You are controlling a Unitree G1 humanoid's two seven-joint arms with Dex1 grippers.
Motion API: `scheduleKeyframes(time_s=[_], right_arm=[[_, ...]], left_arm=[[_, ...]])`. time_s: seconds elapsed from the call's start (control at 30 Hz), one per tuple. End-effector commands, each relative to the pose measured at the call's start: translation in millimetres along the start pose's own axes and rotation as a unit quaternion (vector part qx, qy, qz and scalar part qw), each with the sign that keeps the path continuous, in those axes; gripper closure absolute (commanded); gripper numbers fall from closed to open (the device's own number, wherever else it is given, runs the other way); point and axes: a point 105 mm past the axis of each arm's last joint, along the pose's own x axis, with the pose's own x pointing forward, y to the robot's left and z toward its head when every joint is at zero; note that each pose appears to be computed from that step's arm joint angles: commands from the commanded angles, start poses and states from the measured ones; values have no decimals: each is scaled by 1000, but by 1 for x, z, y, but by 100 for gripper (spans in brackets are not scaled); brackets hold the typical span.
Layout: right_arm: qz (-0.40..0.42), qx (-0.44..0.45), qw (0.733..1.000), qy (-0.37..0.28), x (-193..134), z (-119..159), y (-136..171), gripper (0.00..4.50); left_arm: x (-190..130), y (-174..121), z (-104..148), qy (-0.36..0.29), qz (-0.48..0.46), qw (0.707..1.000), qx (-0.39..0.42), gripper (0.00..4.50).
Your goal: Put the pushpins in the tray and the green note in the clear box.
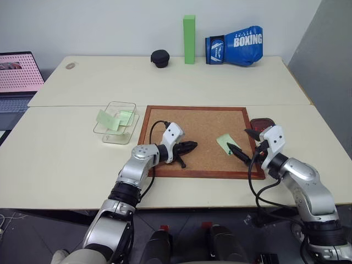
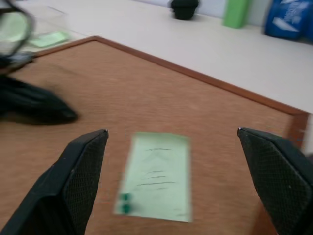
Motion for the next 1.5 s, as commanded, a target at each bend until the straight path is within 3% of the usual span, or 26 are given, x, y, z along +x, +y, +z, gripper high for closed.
scheduleKeyframes(time_s=[0.03,0.4,0.87,1.13,1.33,1.5], right_arm=[[19,-13,1000,-8,6,3,19,1],[-8,-7,1000,30,17,-25,16,1],[-22,11,999,39,15,-31,9,258],[-31,6,999,44,14,-32,4,437],[-34,-2,999,41,14,-29,2,447],[-32,-29,999,2,14,-2,4,447]], left_arm=[[2,-6,-9,15,-8,1000,-6,450],[0,-4,-9,17,-6,1000,-3,450],[1,-3,-8,14,-4,1000,-4,450],[1,-3,-7,13,-2,1000,-4,450],[2,-5,-8,12,-4,1000,-5,450],[2,-6,-8,12,-5,1000,-5,450]])
